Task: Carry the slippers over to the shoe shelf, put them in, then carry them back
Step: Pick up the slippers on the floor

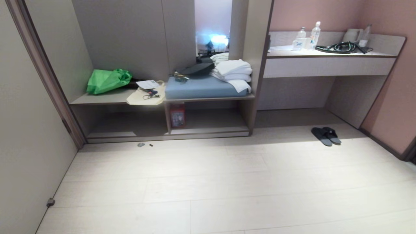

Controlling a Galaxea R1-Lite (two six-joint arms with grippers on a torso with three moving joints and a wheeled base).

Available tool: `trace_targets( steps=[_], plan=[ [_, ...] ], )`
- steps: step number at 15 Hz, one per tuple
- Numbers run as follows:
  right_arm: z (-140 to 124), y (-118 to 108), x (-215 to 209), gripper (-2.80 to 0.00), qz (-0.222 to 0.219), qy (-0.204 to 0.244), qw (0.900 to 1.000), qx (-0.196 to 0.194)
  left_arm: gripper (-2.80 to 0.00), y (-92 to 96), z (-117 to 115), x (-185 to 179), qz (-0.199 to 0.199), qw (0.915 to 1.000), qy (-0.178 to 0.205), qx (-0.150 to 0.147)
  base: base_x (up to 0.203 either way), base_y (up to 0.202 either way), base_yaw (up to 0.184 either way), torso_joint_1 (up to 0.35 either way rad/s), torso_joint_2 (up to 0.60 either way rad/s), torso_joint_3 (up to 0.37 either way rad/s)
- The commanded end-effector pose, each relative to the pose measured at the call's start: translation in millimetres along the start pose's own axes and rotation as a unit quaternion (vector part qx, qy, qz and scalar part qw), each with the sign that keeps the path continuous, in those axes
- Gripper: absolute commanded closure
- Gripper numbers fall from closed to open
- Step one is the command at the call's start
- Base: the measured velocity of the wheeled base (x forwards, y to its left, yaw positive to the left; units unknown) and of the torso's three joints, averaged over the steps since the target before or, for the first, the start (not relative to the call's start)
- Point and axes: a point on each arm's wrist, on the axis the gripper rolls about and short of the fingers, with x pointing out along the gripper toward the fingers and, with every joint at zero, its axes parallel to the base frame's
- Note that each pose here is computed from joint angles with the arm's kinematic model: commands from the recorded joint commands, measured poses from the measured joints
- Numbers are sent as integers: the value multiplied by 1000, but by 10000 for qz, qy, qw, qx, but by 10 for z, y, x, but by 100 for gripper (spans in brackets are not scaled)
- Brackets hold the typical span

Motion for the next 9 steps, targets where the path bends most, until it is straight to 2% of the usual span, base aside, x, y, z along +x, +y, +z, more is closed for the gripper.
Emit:
trace_targets(
  steps=[1,9],
  plan=[
    [0,0,1,0,2,6,10000,0,0,0,1,1,0,10000,3,-1,195,0,1,6,6,-4],
    [0,0,1,0,2,6,10000,0,0,0,1,1,0,10000,3,-1,198,0,-1,1,2,3]
  ],
)
